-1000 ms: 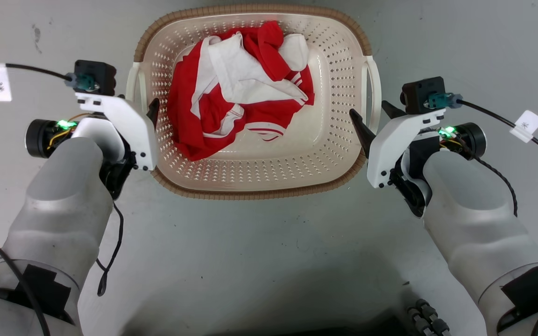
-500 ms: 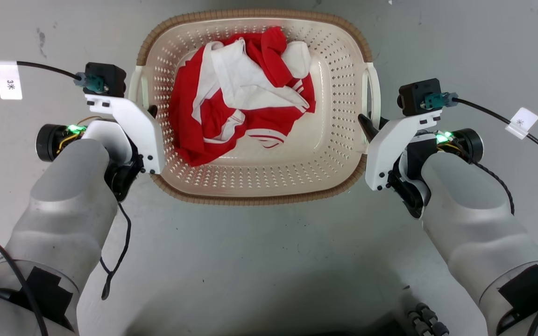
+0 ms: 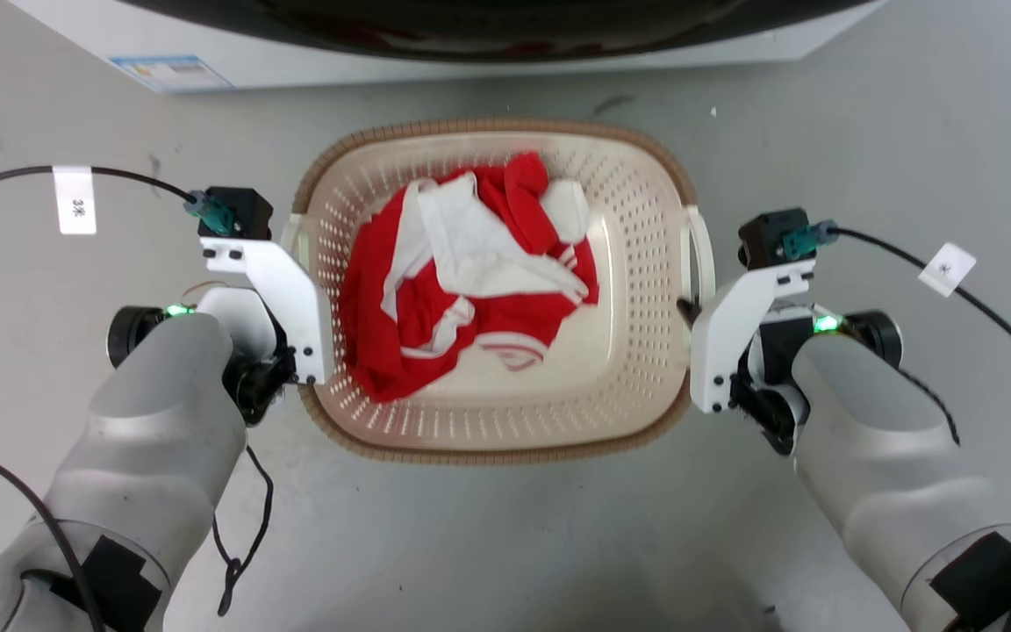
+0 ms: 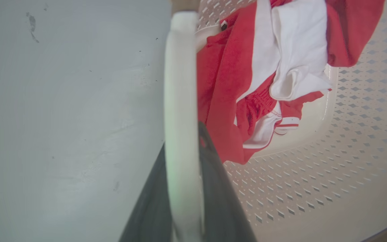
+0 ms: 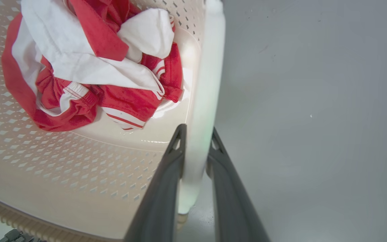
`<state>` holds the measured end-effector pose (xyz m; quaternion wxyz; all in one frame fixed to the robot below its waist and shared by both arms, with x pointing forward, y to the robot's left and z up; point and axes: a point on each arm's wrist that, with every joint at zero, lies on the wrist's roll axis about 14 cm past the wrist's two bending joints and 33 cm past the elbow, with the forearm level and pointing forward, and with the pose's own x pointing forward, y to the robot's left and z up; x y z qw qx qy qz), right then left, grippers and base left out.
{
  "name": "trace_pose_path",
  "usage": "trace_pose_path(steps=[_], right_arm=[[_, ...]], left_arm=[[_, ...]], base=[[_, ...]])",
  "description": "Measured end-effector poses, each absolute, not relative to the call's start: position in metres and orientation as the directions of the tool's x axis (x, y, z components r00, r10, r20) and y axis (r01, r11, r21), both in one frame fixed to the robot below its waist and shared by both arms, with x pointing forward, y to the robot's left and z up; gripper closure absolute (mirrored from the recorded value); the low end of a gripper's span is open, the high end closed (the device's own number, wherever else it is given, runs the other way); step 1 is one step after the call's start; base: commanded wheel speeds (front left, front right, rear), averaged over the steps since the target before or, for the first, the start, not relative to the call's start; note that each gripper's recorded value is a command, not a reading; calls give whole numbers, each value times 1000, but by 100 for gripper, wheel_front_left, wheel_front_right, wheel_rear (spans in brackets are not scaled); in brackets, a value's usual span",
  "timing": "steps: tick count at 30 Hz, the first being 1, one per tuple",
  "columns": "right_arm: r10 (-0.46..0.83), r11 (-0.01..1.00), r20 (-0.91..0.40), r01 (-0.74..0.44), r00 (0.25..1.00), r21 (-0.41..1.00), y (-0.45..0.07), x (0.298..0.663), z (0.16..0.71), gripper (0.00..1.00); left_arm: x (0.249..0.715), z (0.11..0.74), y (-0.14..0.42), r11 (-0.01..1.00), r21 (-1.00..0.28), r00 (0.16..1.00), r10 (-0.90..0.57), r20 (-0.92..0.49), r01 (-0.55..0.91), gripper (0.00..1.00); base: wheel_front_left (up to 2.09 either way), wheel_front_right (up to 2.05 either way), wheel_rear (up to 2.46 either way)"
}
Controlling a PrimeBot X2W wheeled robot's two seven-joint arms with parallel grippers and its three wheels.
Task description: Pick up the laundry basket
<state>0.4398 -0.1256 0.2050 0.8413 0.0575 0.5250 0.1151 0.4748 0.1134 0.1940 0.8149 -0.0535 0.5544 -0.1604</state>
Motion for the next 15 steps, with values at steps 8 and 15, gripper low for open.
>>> trace_pose_path(steps=[8,15], right_arm=[[269,963,-904,-103,331,249,-120,411,235,100],[280,960,-901,-119,331,254,-117,403,275,100]], left_arm=[[455,236,117,945,-273,307,-317,-897,179,100],[440,279,121,947,-275,306,-315,-899,167,100]], base=[[0,0,0],[0,0,0]])
